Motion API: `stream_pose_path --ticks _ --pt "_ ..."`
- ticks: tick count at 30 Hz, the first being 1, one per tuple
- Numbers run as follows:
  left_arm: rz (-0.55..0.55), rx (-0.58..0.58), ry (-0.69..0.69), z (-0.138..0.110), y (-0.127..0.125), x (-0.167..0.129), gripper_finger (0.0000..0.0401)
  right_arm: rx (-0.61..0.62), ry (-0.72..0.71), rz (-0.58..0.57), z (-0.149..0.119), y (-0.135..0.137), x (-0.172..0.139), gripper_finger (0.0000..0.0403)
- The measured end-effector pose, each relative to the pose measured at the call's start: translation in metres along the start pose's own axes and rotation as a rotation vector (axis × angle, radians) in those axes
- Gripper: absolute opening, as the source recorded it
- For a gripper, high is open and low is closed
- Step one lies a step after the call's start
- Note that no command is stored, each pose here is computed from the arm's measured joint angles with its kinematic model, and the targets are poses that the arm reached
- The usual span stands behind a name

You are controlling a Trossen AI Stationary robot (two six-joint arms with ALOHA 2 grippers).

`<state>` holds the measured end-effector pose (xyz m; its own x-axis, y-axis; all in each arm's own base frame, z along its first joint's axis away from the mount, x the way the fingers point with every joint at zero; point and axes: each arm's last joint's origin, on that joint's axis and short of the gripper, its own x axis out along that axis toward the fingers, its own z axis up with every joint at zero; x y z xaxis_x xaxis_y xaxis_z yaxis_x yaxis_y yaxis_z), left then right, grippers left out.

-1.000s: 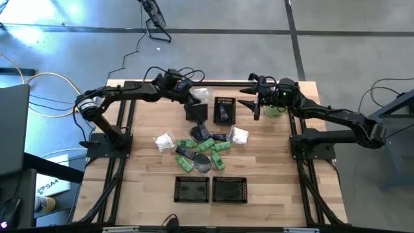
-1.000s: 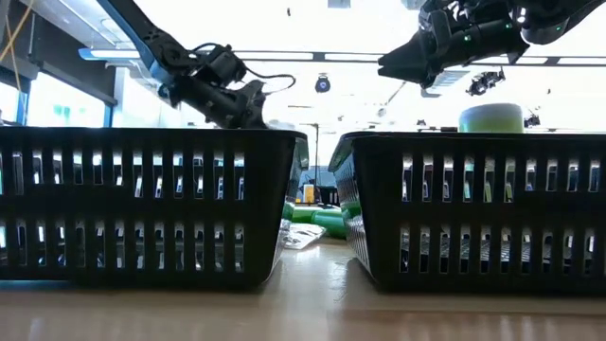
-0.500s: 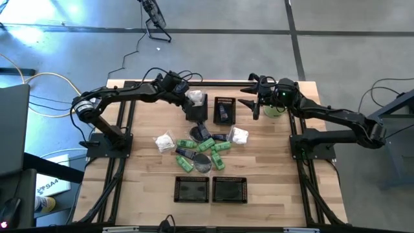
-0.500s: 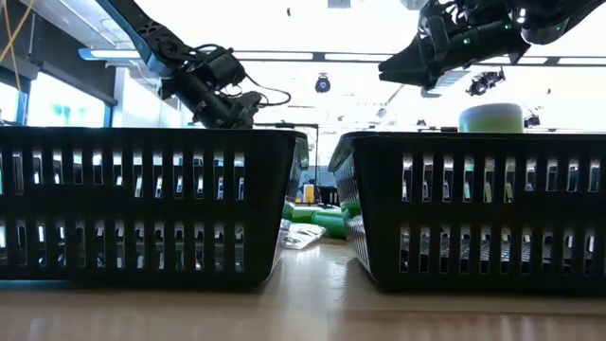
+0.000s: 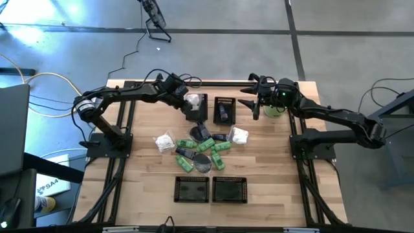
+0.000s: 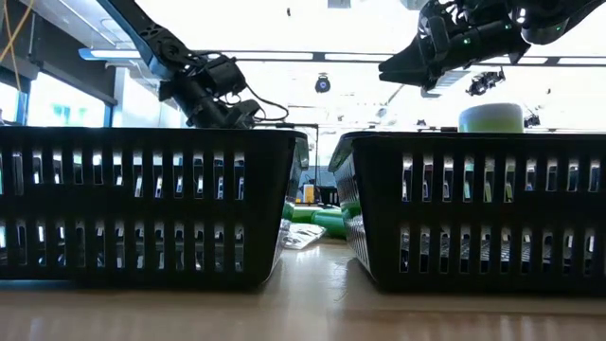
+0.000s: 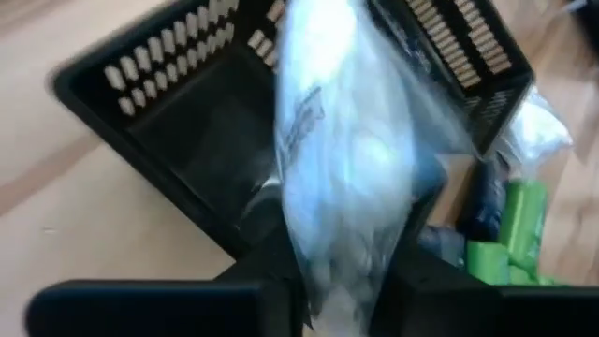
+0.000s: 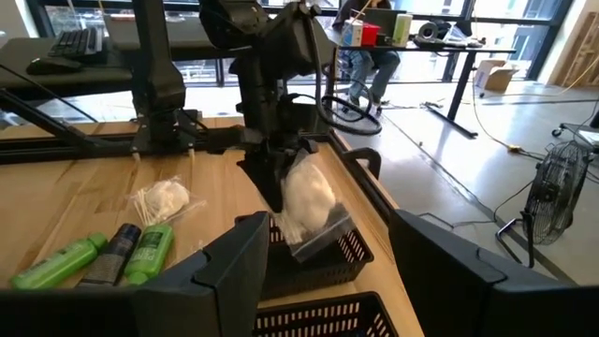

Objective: Pick & Place Travel size toiletries
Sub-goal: Put the cotton pack into the top left black bin

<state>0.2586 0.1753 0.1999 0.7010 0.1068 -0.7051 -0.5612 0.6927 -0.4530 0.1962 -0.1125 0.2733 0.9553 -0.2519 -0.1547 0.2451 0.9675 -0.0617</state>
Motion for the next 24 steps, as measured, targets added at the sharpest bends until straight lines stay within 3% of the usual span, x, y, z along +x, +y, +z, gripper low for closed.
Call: stream_pose_path --ticks 8,15,24 --pt "0.0 0.017 -0.063 0.006 -0.001 -0.001 0.0123 0.001 0.003 0.001 0.0 0.0 0.0 0.0215" --pt "0.001 0.014 -0.071 0.007 0.001 -0.002 0.0124 0.0 0.003 0.001 0.0 0.0 0.0 0.0215" --pt "0.009 -0.025 -0.175 0.023 0.019 -0.029 0.0125 0.0 0.003 -0.003 0.0 0.0 0.0 0.0215"
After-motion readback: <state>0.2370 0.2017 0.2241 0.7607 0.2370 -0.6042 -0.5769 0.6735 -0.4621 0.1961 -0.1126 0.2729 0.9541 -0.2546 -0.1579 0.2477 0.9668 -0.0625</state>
